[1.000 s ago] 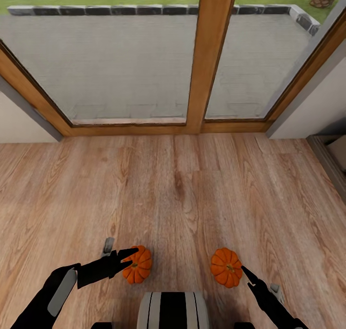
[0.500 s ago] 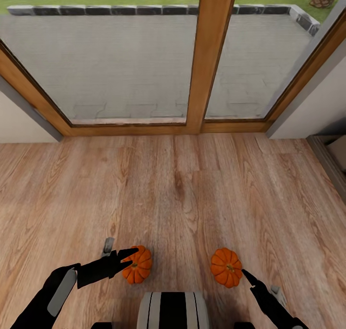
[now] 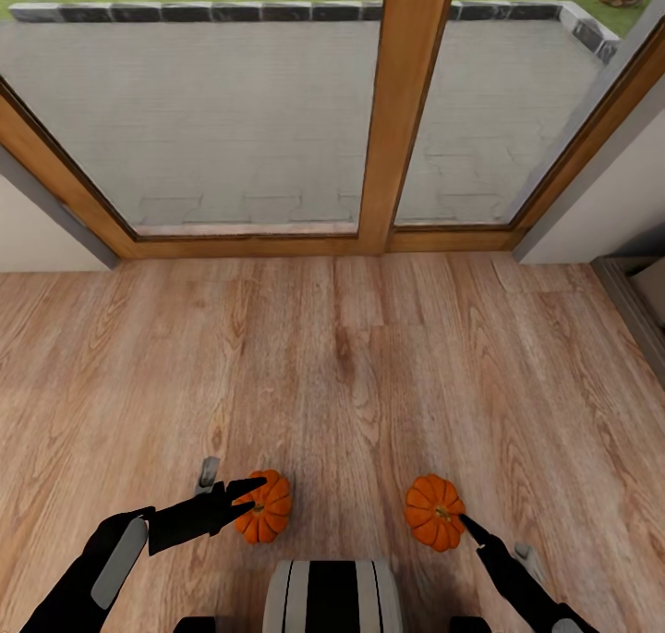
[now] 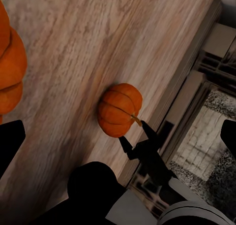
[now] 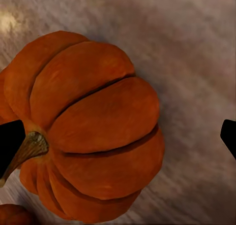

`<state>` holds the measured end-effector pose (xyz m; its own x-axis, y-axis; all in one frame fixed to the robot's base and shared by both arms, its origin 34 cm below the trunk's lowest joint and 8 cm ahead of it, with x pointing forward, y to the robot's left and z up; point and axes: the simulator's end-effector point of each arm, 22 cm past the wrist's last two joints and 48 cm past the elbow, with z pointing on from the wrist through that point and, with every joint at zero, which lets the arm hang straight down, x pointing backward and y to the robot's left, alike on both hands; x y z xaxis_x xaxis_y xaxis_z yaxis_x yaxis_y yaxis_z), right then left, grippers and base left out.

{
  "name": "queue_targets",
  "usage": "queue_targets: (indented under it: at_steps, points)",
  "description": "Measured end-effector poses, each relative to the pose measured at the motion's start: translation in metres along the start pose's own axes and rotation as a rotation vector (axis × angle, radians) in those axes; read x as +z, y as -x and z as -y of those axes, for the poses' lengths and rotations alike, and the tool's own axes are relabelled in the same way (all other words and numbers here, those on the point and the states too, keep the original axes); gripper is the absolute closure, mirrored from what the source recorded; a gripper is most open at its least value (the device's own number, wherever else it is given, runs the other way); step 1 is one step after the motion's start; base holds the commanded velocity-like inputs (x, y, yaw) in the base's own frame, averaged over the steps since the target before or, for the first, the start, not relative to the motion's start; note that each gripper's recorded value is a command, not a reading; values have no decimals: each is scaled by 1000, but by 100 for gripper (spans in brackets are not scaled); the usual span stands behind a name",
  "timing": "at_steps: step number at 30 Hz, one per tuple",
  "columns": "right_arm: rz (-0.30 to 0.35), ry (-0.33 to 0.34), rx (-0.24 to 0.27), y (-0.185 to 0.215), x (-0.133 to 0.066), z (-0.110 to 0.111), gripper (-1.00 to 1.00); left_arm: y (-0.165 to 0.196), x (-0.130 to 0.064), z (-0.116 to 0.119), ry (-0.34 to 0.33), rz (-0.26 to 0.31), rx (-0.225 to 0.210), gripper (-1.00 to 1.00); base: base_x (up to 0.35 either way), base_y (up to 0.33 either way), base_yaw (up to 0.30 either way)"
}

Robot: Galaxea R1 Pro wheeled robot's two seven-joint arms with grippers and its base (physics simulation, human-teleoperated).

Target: Place each of the two pumpkins and all three candles from the living room inside a cabinet in the living room (use any cabinet), then make sure every cabinet is closed, and position the cauldron so it is next to a table in the living room.

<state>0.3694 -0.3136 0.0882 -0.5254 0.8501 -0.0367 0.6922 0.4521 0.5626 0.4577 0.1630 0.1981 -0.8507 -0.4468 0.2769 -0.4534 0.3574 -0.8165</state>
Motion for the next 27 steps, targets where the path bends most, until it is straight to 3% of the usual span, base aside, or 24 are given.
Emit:
queue_targets:
  at_steps: [7, 15, 24, 27]
  points:
    - [-7, 8, -73, 4, 9, -10, -100, 0, 0, 0, 0, 0, 0, -100, 0, 0, 0]
    - [-25, -33, -73, -2, 12, 4, -100, -3, 2, -10, 10, -7, -16, -100, 0, 0, 0]
    - [-18, -42, -72, 2, 13, 3, -100, -3, 2, -10, 10, -7, -16, -100, 0, 0, 0]
    - [-47, -44, -105, -3, 19, -2, -100, -3, 2, -9, 10, -7, -16, -100, 0, 0, 0]
